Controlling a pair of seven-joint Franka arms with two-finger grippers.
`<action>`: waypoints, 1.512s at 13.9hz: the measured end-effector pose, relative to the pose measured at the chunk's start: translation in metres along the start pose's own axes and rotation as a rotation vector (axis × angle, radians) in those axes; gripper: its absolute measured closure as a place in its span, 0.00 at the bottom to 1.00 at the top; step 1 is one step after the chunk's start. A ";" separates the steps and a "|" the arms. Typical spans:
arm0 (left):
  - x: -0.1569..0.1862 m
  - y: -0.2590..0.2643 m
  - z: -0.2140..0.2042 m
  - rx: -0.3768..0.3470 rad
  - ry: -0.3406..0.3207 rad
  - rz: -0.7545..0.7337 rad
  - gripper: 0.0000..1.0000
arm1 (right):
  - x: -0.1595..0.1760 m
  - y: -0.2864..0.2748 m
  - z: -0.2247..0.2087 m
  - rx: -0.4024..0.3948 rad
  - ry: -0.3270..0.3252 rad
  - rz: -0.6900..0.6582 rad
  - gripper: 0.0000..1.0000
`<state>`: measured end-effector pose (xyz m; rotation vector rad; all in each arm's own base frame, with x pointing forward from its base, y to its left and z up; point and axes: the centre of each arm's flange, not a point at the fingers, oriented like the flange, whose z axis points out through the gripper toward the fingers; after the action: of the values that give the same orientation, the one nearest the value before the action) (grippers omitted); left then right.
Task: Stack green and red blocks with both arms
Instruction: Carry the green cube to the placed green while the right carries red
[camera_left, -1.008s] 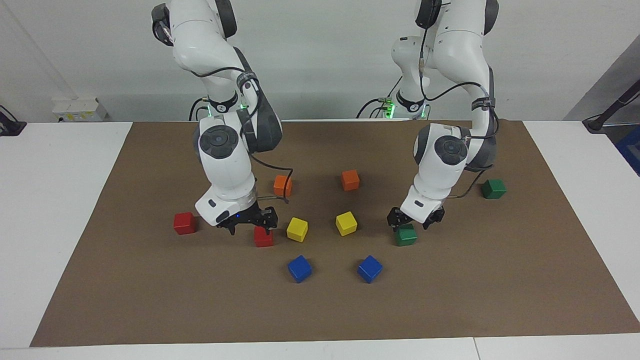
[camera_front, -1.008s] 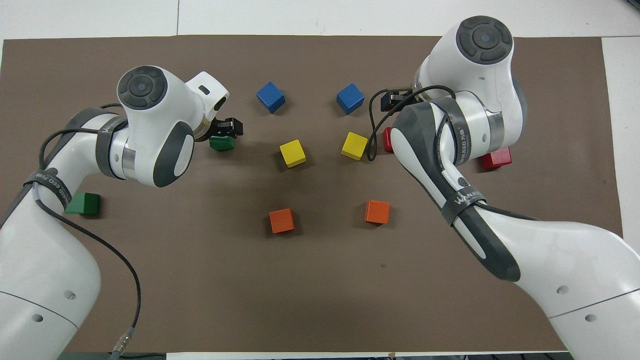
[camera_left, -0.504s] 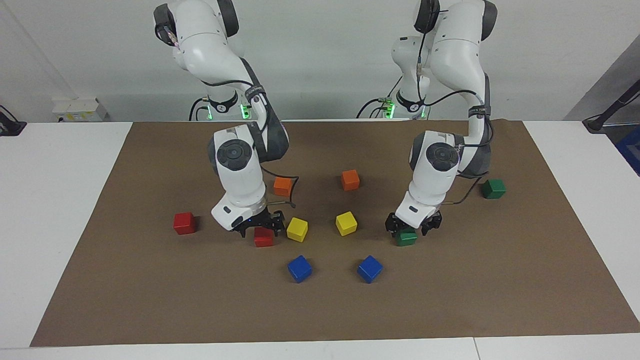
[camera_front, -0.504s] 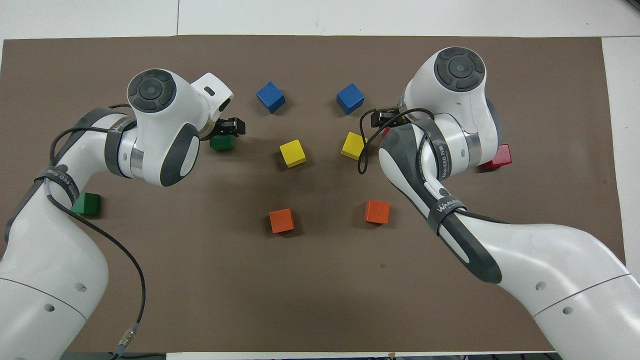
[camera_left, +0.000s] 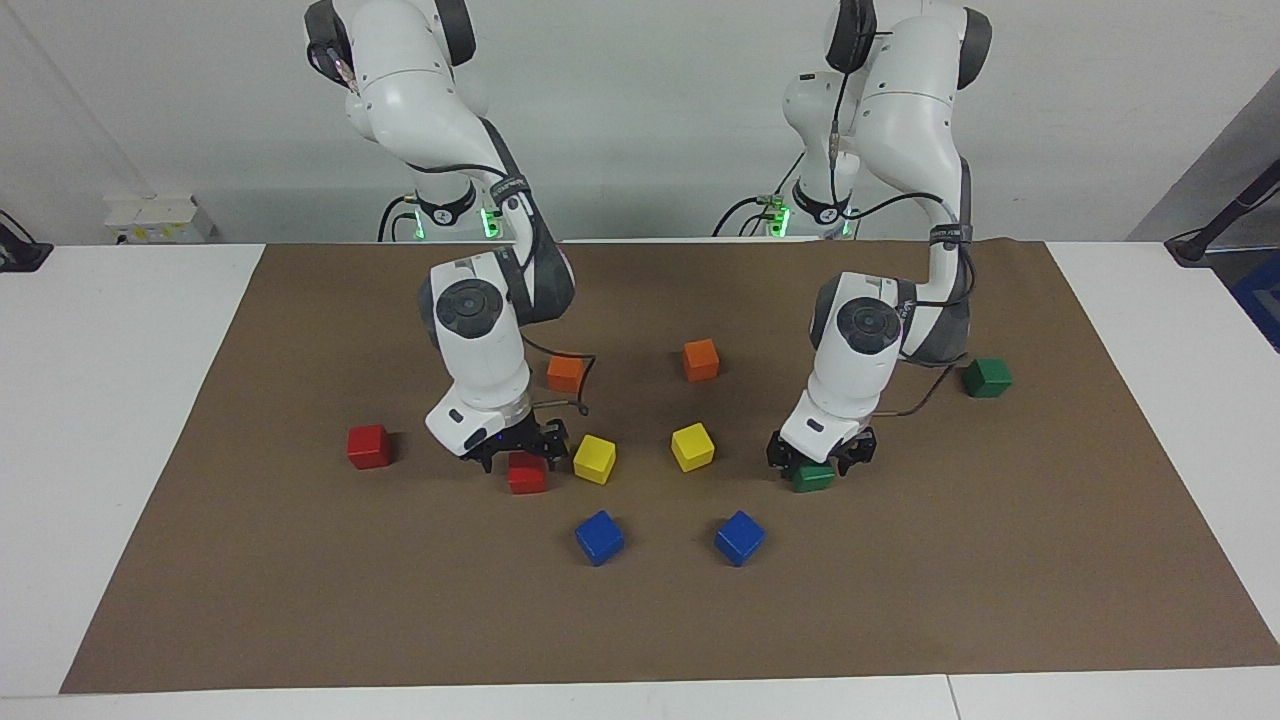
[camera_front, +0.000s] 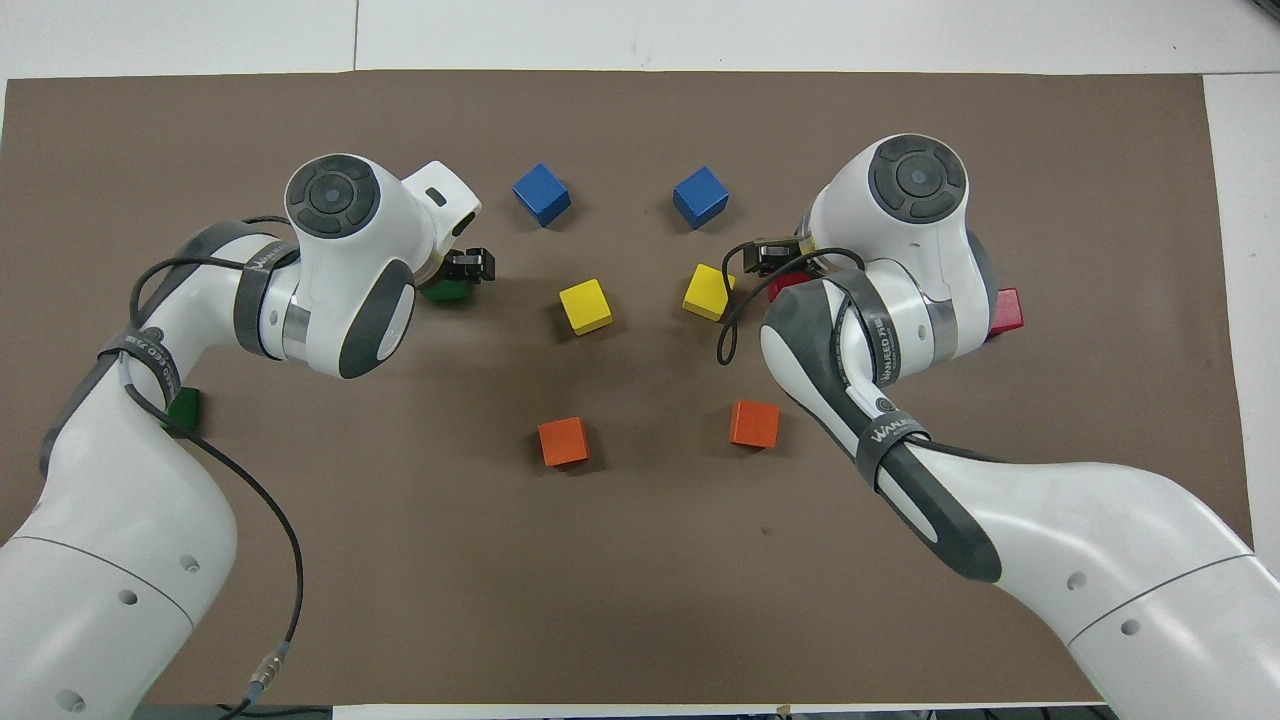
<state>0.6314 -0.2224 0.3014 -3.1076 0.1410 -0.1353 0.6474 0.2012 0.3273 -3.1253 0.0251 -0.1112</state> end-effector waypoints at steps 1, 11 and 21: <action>-0.003 0.004 0.003 -0.002 0.003 0.007 0.30 | -0.002 0.000 0.001 0.000 -0.001 0.000 0.00; 0.015 -0.057 -0.069 0.015 -0.007 -0.078 0.45 | -0.014 0.004 0.005 -0.018 -0.043 -0.010 0.44; -0.061 -0.333 -0.122 -0.069 -0.095 0.093 0.45 | -0.023 0.156 -0.154 -0.033 -0.056 -0.058 0.44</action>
<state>0.5898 0.1119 0.4282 -3.1611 0.2928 0.0199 0.6116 0.0439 0.4771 -3.1609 -0.0651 -0.0246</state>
